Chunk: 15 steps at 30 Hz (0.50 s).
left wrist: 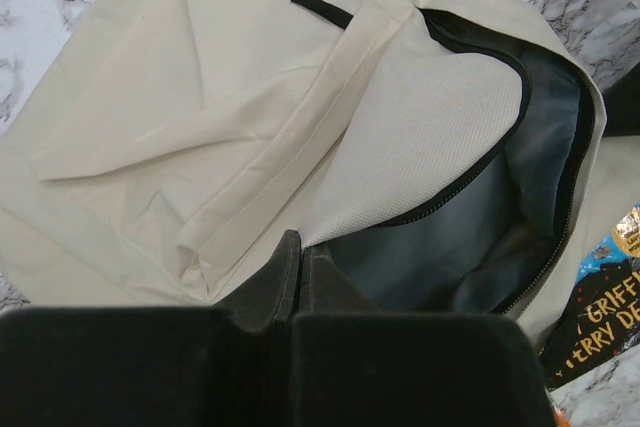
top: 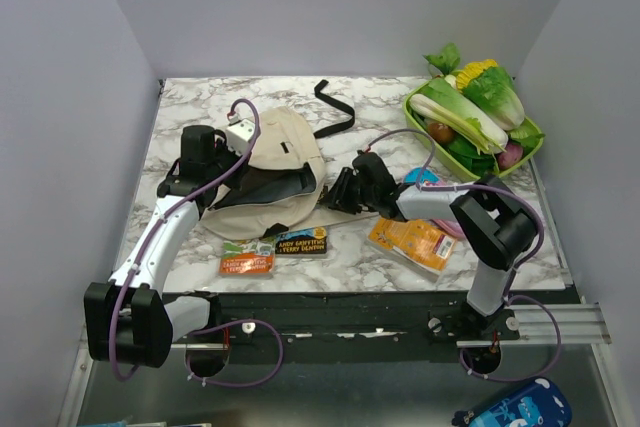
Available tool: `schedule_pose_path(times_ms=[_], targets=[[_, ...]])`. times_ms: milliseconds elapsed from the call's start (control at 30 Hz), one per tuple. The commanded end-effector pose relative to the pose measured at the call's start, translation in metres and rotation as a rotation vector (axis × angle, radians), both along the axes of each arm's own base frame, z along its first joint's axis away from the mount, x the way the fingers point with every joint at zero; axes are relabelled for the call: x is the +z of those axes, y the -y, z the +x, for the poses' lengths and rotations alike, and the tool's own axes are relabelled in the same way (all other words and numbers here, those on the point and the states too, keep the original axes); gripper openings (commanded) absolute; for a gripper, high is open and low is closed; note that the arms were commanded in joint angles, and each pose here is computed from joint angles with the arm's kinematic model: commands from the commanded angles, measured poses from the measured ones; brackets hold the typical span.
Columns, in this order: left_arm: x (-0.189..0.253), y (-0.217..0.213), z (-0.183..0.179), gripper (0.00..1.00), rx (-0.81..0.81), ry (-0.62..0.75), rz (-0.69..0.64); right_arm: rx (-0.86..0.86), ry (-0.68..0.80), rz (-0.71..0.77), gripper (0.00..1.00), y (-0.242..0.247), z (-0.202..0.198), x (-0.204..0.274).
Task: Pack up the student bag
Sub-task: Move the book to the center of the board.
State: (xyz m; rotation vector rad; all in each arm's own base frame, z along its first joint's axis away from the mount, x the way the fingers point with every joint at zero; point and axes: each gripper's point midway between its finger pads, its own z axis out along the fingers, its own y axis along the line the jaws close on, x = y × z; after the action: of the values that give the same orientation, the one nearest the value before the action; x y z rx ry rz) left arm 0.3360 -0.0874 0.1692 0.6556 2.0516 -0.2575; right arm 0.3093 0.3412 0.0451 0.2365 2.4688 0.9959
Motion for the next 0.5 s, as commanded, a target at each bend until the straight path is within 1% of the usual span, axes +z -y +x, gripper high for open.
schedule_pose_path(times_ms=[0,100,133,267,467], targets=[[0.007,-0.003,0.001,0.00,0.020,0.036,0.006,0.070,-0.040,0.106,0.42,-0.019,-0.019,-0.008],[0.009,-0.002,0.001,0.00,0.020,0.035,0.004,0.075,-0.038,0.112,0.41,-0.023,-0.016,-0.007],[0.010,-0.002,0.001,0.00,0.020,0.038,0.003,0.074,-0.044,0.112,0.40,-0.023,-0.016,-0.009],[0.009,-0.002,0.000,0.00,0.019,0.034,0.000,0.084,-0.028,0.140,0.37,-0.028,-0.014,0.000],[0.005,-0.001,0.001,0.00,0.023,0.026,-0.005,0.137,0.049,0.164,0.36,-0.044,-0.018,0.034]])
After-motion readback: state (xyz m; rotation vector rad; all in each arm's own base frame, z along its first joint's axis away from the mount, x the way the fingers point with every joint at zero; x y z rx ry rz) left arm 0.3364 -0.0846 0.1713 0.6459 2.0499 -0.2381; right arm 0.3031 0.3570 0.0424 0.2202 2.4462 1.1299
